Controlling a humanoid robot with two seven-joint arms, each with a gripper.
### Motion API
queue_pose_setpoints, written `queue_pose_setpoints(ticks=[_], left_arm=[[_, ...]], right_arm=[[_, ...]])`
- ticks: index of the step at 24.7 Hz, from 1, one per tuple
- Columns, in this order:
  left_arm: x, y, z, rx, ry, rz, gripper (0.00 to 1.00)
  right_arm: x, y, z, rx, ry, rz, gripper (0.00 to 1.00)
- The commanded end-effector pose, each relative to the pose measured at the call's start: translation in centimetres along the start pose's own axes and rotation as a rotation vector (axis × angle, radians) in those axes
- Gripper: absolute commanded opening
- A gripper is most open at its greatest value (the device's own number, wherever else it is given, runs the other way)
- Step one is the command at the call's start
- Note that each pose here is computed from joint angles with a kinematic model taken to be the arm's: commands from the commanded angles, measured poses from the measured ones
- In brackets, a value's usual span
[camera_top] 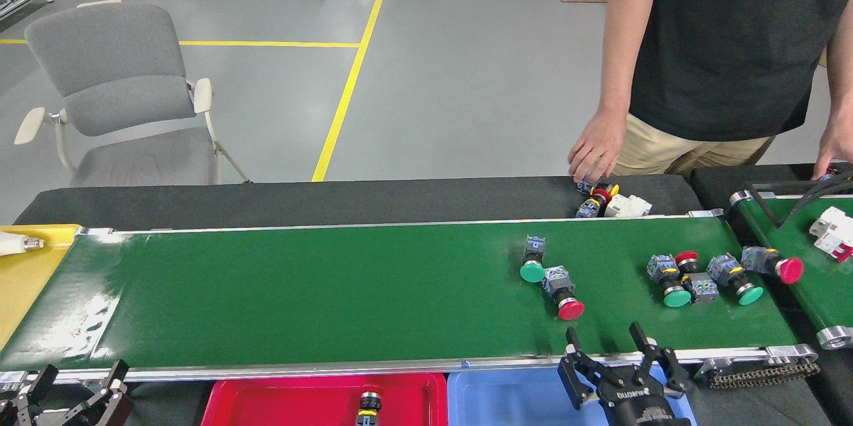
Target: Pick switch part from conveyor to tray
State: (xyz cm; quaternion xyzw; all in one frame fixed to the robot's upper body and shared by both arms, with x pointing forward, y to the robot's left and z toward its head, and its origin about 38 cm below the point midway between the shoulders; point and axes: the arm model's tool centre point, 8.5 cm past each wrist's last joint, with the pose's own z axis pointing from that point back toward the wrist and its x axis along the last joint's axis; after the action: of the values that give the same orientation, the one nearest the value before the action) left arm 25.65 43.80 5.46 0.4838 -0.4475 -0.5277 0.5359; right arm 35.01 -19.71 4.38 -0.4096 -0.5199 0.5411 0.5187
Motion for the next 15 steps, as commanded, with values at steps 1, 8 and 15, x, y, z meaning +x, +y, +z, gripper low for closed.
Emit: queue_pose_setpoints(ticks=[1,8,15], left_arm=[[-0.2,0.9,-0.3,0.022,0.001,-0.017,1.0],[0.2,1.0,-0.8,0.027,-0.012,-0.016,1.0],[0.6,2.1,-1.6,0.059,-0.022,-0.021,1.0]], right_arm=[[1.5,-0.5,-1.6,0.011,-0.042,0.01,1.0],[5.8,-0.6,-6.4,0.048,-0.031,0.059,0.79],[5.8,-0.3,-6.6,0.085,-0.098,0.111,0.1]])
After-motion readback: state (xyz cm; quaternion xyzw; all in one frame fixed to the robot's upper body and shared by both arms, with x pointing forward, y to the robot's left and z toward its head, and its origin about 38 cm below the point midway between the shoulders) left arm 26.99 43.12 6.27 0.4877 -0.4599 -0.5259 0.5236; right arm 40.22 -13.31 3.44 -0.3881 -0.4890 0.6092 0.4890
